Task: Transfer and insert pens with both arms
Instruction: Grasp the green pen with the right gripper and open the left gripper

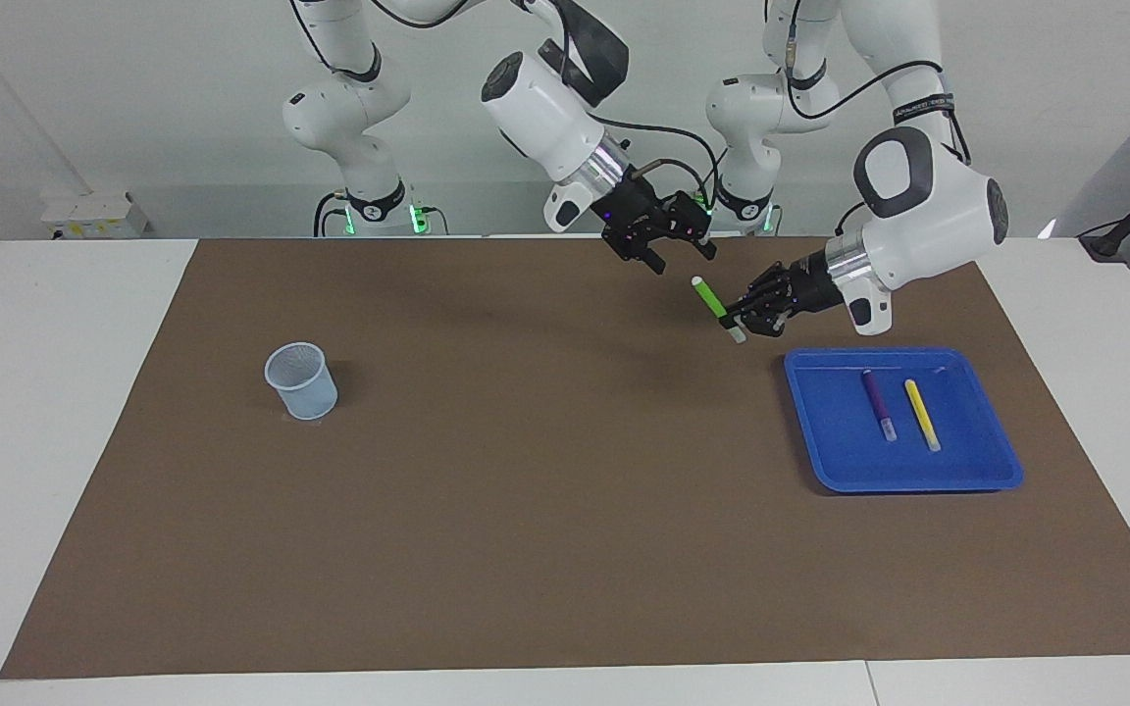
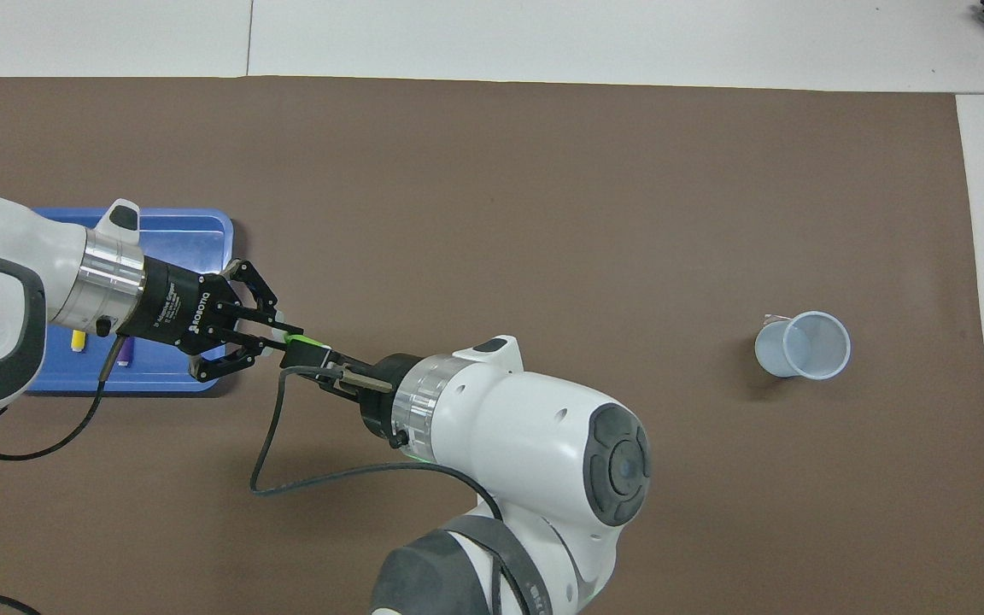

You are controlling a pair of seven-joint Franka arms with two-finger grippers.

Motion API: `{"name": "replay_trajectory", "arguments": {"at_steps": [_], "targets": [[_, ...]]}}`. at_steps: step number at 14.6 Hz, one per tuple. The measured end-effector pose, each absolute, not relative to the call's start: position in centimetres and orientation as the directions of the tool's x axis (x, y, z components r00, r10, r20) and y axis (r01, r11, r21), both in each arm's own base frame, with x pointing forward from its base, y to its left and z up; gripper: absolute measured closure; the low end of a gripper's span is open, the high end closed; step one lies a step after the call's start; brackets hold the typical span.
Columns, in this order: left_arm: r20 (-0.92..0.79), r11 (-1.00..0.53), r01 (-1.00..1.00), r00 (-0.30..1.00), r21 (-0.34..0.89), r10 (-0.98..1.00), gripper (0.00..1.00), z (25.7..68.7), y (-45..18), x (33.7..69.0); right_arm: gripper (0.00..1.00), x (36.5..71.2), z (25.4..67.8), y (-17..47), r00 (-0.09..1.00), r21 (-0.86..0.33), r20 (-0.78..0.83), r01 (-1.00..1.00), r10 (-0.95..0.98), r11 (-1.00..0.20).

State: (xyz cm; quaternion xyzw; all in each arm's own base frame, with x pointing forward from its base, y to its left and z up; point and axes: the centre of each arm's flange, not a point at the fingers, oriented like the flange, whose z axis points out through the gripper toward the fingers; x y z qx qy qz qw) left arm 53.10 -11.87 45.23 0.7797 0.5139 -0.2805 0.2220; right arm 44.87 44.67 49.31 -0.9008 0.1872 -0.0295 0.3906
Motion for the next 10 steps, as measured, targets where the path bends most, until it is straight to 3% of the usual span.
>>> {"name": "replay_trajectory", "arguments": {"at_steps": [2, 3, 8, 10], "targets": [[-0.668, -0.372, 0.927, 0.31, 0.053, 0.677, 0.84, 45.3, -12.1, 52.6, 0.0, 44.9, 48.7, 44.7, 0.938, -0.711, -0.073, -0.288, -0.34, -0.642], [-0.668, -0.37, 0.928, 0.305, 0.048, 0.678, 0.84, 45.3, -12.2, 52.3, 0.07, 44.9, 48.6, 44.7, 0.944, -0.71, -0.057, -0.268, -0.326, -0.651], [-0.677, -0.343, 0.939, 0.273, 0.033, 0.683, 0.84, 45.6, -12.9, 51.2, 0.2, 45.3, 48.9, 44.6, 0.954, -0.705, 0.0, -0.213, -0.301, -0.676], [-0.671, -0.333, 0.942, 0.266, 0.031, 0.692, 0.84, 45.5, -13.8, 50.9, 0.39, 45.3, 49.0, 44.6, 0.955, -0.703, 0.009, -0.206, -0.297, -0.68]]}}
